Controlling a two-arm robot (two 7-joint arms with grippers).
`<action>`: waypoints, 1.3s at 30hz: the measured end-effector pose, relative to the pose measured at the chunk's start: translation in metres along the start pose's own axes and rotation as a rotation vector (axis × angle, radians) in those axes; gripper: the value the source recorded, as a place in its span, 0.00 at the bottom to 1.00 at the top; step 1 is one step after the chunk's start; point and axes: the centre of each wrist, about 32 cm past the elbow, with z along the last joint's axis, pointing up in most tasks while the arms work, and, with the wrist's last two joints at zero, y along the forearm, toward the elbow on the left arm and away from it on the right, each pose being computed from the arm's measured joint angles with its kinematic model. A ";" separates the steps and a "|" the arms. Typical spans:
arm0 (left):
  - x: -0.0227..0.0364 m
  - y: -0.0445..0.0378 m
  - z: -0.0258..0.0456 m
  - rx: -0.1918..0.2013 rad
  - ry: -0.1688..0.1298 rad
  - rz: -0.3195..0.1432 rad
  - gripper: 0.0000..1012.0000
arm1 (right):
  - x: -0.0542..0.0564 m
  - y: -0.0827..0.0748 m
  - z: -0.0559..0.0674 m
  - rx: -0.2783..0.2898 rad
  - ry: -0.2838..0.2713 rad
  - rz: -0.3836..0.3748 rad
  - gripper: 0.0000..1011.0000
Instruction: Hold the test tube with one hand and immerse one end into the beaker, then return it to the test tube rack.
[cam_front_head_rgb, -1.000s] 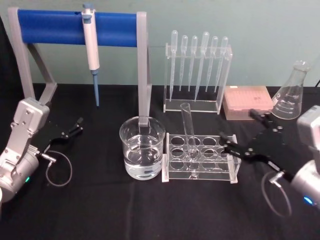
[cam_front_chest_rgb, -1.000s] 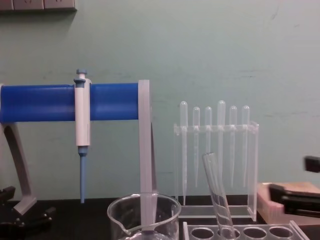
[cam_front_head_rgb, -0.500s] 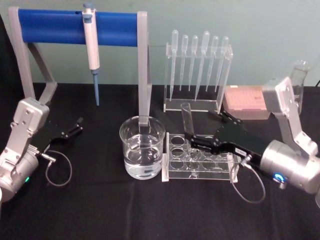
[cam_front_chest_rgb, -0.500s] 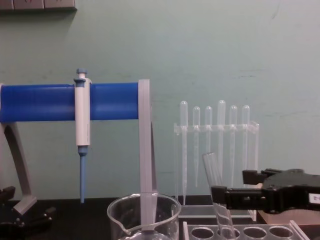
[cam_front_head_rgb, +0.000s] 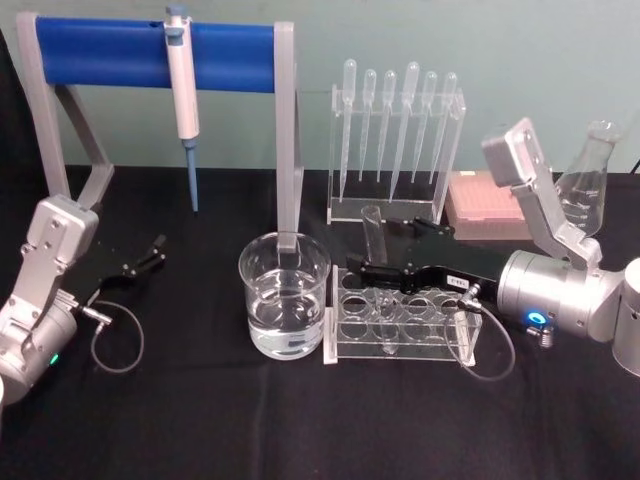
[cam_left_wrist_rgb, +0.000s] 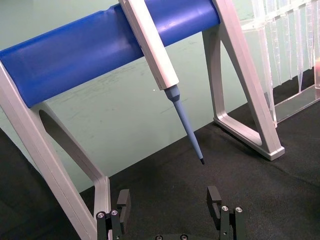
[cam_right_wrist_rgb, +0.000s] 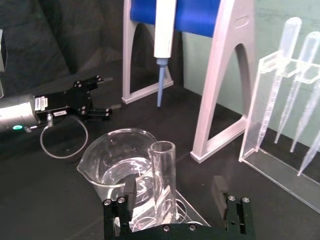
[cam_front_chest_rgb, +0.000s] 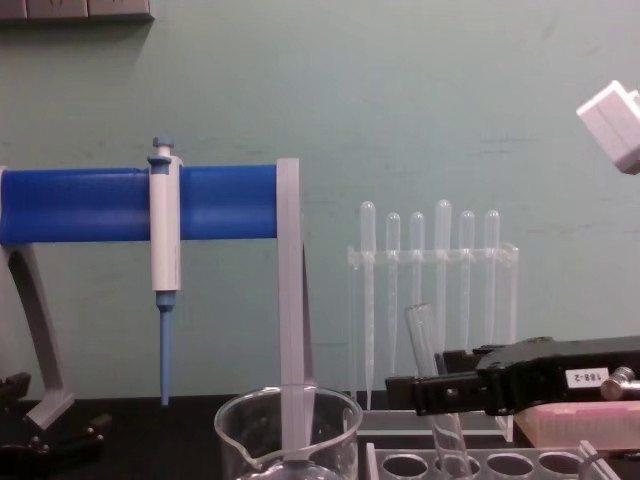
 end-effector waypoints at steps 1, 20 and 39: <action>0.0000 0.0000 0.0000 0.000 0.000 0.000 0.99 | 0.000 0.001 0.001 -0.003 -0.001 0.004 0.95; 0.0000 0.0000 0.0000 0.000 0.000 0.000 0.99 | -0.002 0.004 0.010 -0.021 -0.012 0.023 0.39; 0.0000 0.0000 0.0000 0.000 0.000 0.000 0.99 | -0.016 -0.013 0.020 0.087 -0.031 -0.007 0.22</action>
